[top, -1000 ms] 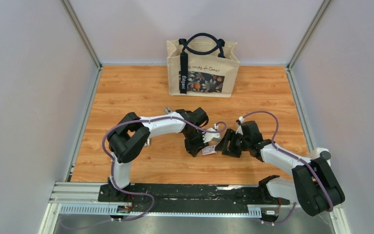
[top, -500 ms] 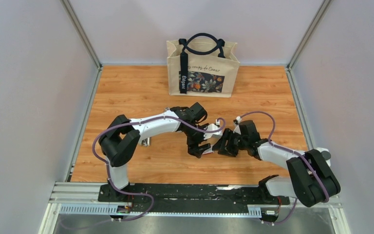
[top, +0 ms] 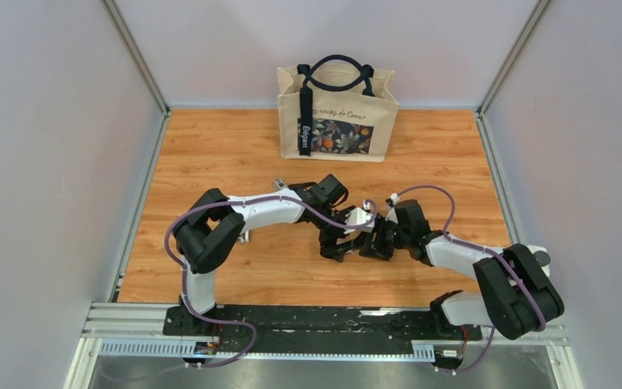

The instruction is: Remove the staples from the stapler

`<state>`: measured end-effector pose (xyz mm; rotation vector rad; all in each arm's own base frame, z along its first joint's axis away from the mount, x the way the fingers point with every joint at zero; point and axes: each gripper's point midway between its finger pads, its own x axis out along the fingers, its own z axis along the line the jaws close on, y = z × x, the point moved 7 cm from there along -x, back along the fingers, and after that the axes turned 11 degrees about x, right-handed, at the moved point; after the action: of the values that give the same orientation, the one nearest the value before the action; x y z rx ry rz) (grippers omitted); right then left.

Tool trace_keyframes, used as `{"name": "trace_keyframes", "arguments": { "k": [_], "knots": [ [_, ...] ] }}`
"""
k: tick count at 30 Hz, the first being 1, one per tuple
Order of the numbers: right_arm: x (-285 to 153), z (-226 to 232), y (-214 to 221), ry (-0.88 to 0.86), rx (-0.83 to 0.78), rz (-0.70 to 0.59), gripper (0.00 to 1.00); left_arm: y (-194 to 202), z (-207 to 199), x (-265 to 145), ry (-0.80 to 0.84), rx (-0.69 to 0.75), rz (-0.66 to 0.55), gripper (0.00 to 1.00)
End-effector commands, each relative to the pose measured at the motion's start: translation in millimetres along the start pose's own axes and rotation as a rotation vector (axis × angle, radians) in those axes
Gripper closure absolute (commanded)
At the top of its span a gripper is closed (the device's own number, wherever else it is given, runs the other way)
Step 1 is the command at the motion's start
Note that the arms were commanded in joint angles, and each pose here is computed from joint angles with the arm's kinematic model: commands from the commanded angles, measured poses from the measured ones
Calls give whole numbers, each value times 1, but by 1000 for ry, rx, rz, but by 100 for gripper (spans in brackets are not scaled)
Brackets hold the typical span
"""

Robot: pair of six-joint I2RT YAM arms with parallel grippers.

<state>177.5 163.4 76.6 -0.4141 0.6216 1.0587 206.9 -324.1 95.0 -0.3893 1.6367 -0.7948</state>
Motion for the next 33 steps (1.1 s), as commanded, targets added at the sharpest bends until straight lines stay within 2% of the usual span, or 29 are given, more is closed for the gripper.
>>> {"name": "trace_keyframes", "arguments": {
  "k": [1,7,10,11,14,33],
  "knots": [
    [6,-11,3,57,20,-8,44,-11,9,12,-48,41,-32,14],
    [6,-11,4,58,16,-10,44,0,14,20,-107,33,43,15],
    [4,-10,4,56,13,-18,43,6,12,20,-112,27,67,26],
    [4,-9,3,58,10,-20,43,9,11,20,-115,22,80,32],
    [3,-8,2,60,4,-25,41,16,6,20,-103,4,111,39],
    [-19,-3,-11,36,-16,-86,35,42,-9,22,-59,-51,220,40]
  ]
}}
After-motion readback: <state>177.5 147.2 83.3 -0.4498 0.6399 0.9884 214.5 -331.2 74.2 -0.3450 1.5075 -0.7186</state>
